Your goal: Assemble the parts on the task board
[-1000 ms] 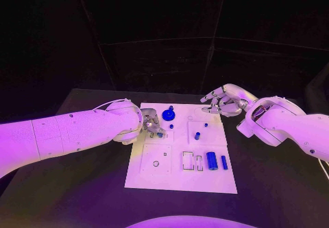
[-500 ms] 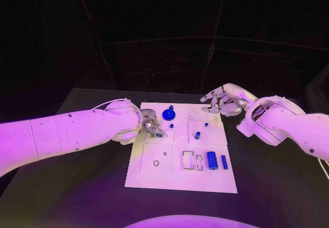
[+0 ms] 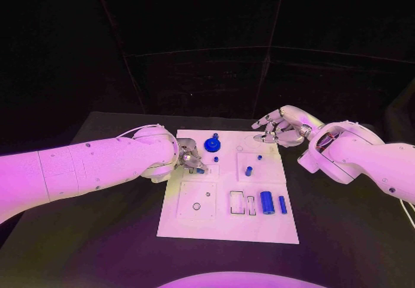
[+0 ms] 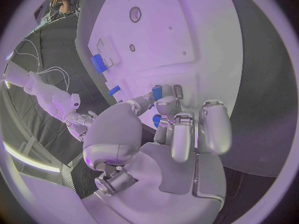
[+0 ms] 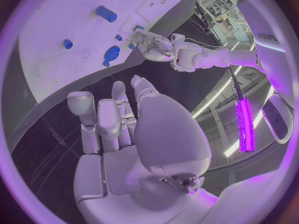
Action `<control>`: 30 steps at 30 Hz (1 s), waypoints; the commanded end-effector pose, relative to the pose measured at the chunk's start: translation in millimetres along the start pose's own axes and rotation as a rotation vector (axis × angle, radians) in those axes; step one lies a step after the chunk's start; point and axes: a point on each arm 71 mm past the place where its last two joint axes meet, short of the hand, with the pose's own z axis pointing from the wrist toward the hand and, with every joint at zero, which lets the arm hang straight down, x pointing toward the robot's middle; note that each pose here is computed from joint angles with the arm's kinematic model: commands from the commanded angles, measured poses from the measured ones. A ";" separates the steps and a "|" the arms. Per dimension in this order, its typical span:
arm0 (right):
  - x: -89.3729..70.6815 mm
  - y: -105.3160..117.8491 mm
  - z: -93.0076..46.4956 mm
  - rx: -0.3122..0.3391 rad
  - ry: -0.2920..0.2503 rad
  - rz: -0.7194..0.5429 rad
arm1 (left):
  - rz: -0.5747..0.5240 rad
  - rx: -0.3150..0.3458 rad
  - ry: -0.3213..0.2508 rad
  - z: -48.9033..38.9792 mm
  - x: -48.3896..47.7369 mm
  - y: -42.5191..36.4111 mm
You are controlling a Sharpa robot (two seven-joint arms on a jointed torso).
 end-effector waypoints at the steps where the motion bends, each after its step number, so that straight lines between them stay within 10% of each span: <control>1: 0.0 2.1 0.6 -0.011 0.004 0.001 | -0.007 -0.010 0.033 1.6 3.2 0.3; 30: 0.2 3.4 0.1 -0.017 0.003 0.002 | 0.000 -0.025 0.042 9.4 0.5 -2.8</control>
